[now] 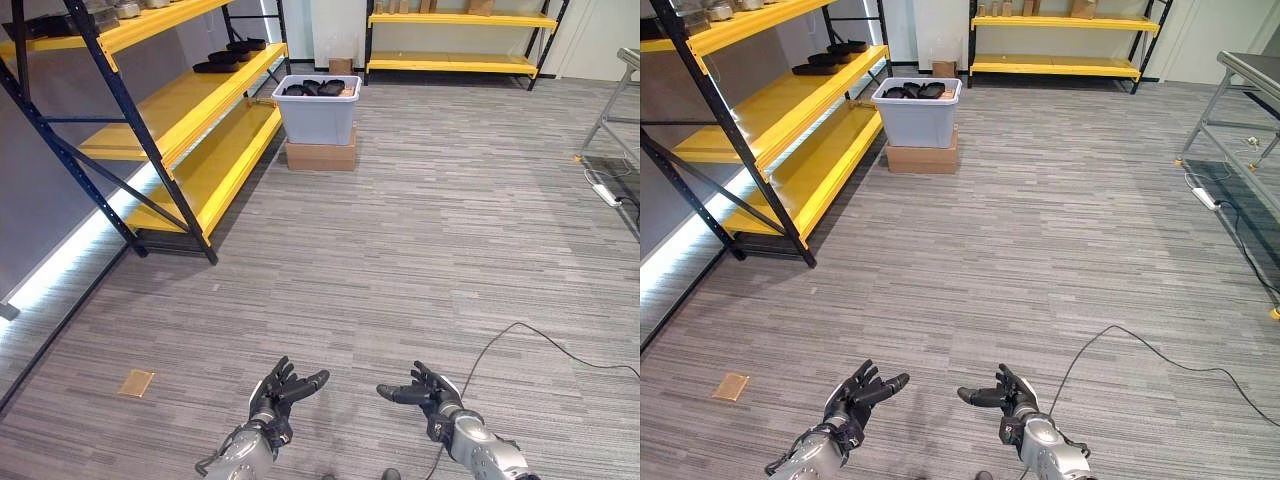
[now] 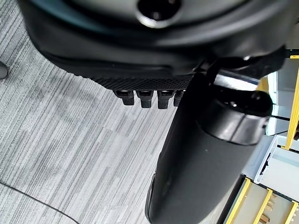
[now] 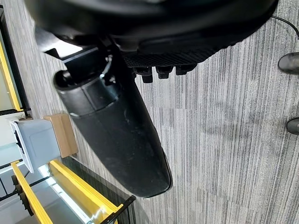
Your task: Move parts from the plastic box to the shelf.
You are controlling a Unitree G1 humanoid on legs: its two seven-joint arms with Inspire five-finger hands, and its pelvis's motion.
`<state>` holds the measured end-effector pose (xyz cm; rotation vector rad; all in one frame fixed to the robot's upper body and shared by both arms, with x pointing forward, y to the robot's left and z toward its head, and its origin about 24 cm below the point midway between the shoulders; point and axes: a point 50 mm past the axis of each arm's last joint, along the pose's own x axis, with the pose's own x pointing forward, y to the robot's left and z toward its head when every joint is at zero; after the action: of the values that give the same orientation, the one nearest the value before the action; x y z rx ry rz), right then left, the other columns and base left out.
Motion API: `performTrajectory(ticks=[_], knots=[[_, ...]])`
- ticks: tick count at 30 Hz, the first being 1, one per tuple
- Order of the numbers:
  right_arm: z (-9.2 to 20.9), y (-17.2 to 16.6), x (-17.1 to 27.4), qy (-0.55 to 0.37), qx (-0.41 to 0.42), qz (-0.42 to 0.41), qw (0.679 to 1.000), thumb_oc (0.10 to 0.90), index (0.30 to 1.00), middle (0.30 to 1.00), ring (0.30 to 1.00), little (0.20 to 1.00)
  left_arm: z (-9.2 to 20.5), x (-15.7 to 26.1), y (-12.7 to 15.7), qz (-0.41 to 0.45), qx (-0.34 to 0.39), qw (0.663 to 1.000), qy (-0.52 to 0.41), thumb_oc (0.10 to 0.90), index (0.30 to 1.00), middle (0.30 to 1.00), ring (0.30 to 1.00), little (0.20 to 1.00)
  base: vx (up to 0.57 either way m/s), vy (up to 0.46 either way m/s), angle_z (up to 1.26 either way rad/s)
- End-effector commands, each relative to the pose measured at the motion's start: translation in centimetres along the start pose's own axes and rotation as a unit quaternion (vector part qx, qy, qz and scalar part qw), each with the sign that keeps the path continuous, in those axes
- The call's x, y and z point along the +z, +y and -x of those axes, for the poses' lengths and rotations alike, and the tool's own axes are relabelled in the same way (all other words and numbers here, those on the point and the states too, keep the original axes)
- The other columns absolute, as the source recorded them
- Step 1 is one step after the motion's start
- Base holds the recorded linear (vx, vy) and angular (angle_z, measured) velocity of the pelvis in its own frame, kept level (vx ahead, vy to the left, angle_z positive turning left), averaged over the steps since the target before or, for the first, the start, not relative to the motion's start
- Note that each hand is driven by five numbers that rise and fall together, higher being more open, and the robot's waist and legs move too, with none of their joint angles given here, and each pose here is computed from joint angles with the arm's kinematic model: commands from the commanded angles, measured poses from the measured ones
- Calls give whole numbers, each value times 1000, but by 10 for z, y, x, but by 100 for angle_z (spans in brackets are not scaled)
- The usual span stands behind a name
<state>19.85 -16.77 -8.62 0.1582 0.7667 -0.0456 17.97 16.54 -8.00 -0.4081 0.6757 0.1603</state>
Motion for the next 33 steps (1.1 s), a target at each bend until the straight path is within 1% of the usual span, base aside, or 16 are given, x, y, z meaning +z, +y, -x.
performTrajectory(ticks=[1, 24, 33], knots=[[-5, 23, 41, -82, 44, -5, 996, 900, 1000, 1000, 1000, 1000, -8, 37, -12, -9, -43, 997, -69, 900, 1000, 1000, 1000, 1000, 0, 0, 0], [-6, 28, 36, -72, 49, -2, 996, 900, 1000, 1000, 1000, 1000, -9, 36, -12, -16, -38, 997, -69, 900, 1000, 1000, 1000, 1000, 0, 0, 0], [-9, 31, 47, -88, 53, 14, 995, 900, 1000, 1000, 1000, 1000, -8, 44, -13, -9, -41, 995, -86, 900, 1000, 1000, 1000, 1000, 3, 15, -2]])
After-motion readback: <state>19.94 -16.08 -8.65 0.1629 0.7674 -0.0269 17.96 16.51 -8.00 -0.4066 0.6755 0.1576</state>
